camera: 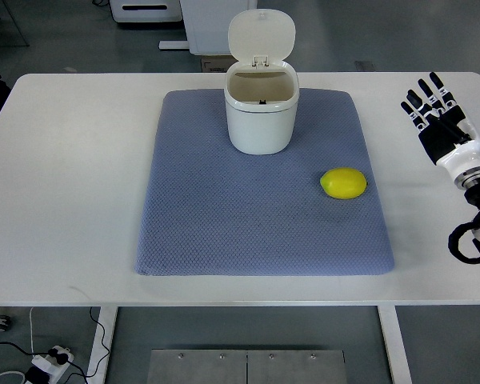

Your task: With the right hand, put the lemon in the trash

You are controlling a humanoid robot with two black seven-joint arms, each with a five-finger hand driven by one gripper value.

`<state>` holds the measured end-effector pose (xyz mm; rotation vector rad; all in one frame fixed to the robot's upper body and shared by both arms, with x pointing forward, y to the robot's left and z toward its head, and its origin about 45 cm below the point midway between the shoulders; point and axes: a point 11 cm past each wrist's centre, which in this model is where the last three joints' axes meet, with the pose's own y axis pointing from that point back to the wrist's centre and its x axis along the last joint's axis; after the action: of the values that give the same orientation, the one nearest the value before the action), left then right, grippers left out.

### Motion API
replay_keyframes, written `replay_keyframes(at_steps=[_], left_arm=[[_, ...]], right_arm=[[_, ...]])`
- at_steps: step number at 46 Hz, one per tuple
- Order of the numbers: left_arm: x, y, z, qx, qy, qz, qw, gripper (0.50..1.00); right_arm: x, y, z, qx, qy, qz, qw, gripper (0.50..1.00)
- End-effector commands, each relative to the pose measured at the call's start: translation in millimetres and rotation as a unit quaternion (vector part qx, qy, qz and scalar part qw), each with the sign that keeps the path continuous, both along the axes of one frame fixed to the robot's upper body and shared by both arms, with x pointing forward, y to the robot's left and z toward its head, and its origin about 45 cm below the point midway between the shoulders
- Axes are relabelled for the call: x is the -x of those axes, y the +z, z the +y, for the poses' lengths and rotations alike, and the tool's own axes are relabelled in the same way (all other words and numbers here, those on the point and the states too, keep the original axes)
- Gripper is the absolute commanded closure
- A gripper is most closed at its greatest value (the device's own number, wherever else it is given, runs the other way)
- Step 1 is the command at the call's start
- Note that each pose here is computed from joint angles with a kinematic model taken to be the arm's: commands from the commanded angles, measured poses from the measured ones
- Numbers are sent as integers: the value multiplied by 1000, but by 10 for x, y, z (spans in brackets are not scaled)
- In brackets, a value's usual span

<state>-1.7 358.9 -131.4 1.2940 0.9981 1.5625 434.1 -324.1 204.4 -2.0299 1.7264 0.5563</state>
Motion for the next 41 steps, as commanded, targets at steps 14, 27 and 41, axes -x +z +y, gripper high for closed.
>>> replay_keyframes(at_steps=[14,27,41], left_arm=[[10,0,1,0,1,1,1000,500],[11,0,3,-1,2,1,1000,500],[10,0,1,0,1,1,1000,500]], right_arm=[[1,-3,3,0,1,0,1000,500],[1,-3,3,0,1,0,1000,500],[0,0,0,0,0,0,1000,500]])
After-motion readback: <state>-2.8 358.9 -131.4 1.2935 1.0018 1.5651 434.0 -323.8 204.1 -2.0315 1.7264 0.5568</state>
